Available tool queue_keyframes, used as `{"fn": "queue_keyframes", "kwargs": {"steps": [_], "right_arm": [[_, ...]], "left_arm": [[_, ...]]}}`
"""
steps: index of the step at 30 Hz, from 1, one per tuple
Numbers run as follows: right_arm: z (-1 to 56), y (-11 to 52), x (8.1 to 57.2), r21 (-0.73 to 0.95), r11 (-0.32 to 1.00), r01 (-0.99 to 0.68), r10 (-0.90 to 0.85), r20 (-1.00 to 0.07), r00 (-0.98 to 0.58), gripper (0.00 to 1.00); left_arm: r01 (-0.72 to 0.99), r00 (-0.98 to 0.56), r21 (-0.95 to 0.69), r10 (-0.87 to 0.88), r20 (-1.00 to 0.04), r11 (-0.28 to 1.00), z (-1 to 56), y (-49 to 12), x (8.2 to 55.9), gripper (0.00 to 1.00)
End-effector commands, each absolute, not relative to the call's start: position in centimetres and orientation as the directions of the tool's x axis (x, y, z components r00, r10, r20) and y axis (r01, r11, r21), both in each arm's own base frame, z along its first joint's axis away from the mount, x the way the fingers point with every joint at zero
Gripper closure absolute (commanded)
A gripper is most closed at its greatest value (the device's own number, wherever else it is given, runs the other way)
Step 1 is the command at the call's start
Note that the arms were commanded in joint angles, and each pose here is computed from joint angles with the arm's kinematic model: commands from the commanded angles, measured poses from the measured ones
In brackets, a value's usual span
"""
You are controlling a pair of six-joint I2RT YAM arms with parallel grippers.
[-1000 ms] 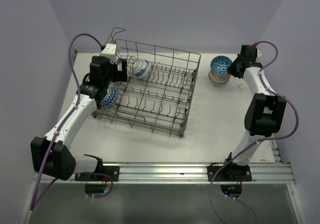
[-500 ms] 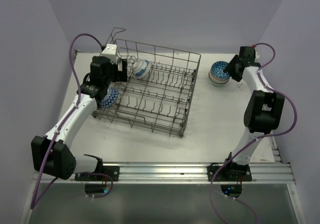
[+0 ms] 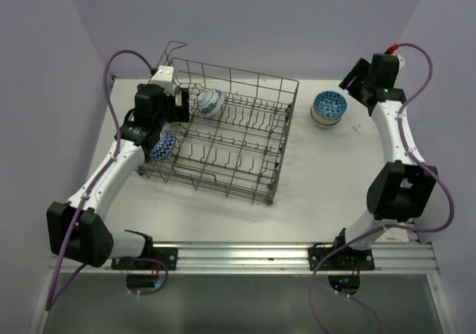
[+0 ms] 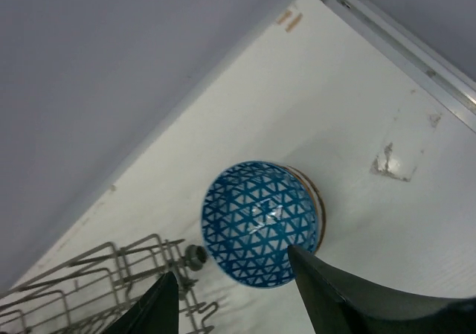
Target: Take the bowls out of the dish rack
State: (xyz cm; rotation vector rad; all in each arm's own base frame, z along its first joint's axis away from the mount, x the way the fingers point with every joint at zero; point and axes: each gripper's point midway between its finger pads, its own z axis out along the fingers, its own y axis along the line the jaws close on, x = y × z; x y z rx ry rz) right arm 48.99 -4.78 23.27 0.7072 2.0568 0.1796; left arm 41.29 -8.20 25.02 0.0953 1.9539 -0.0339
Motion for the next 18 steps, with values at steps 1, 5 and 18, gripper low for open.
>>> {"fn": "queue_keyframes", "kwargs": {"steps": [1,5,18], "right_arm": [[32.2,-1.0,47.5,0.441,0.874,0.204,0.484,-0.825,-0.293,0.34],[33.5,8.6,45.7,0.408,0.909,-0.086,0.351,-0.860,-0.371,0.35],[21.0,14.3,38.3,0.292,0.955,-0.051,0.193,-0.744,-0.640,0.43]], "left_arm": [[0.054,-0.317,0.020,0.036,-0.948,0.998,27.5,-7.9,41.8,0.00],[0.021,-0.295,0.031,0.035,-0.955,0.999,28.5,-7.2,41.5,0.00],[-0.242,-0.106,0.088,0.064,-0.992,0.966,33.2,-1.4,38.4,0.00]]}}
